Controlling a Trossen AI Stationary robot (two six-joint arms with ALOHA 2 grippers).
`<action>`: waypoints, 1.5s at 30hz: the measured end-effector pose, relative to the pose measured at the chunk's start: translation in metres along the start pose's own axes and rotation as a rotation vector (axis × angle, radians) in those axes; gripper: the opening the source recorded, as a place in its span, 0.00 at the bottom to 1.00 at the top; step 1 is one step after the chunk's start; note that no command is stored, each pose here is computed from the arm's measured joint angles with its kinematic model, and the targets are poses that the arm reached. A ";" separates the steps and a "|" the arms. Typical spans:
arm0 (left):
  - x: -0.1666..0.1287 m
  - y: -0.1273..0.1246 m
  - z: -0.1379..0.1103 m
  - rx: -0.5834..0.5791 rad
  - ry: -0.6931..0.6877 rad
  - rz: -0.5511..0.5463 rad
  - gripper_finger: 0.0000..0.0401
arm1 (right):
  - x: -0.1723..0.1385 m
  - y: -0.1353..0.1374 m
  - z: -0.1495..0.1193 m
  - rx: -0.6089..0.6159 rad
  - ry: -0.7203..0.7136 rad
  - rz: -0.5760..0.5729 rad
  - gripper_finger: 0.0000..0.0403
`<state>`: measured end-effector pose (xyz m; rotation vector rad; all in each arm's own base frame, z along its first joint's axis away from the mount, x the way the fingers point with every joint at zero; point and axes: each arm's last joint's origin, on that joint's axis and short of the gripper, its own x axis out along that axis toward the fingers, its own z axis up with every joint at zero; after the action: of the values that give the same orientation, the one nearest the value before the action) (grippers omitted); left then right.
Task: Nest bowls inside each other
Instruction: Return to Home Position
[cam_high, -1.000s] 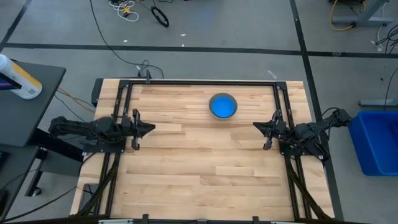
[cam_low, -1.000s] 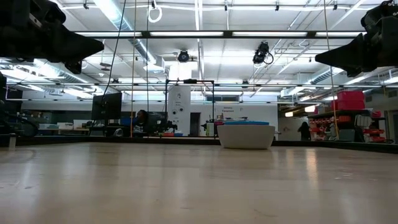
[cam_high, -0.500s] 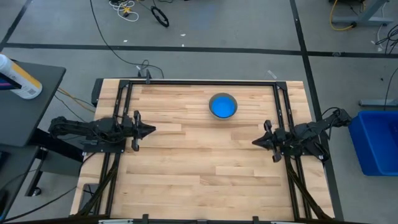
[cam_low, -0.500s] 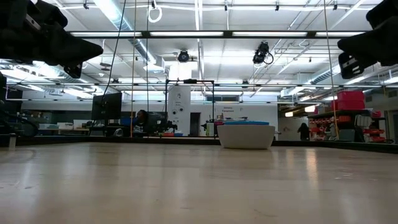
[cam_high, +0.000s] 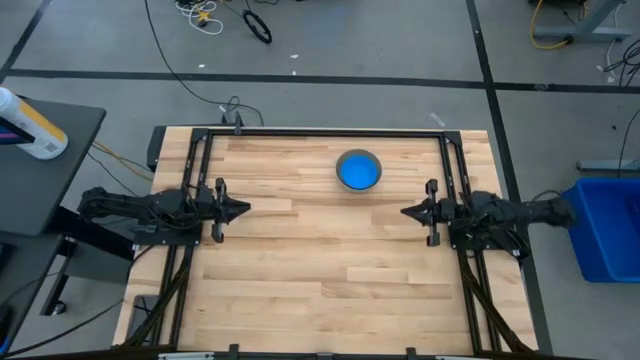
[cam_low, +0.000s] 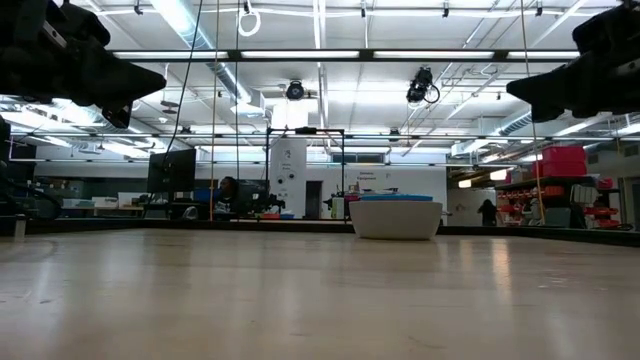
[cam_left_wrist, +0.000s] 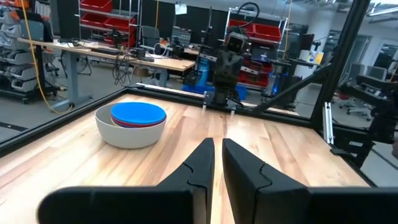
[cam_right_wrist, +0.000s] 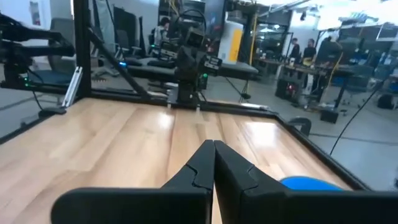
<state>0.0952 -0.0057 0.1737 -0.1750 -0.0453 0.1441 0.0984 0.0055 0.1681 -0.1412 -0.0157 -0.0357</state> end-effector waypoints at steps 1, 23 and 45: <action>0.000 0.000 0.000 0.000 0.000 0.000 0.10 | 0.000 -0.003 -0.001 0.013 0.004 0.007 0.02; 0.001 0.005 -0.001 0.028 0.019 -0.011 0.10 | 0.000 -0.017 -0.003 0.051 -0.002 0.040 0.02; 0.002 0.008 -0.001 0.057 0.024 -0.027 0.10 | 0.003 -0.007 -0.004 0.101 0.023 0.132 0.02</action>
<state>0.0962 0.0025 0.1716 -0.1192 -0.0198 0.1158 0.1009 -0.0018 0.1653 -0.0402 0.0152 0.0950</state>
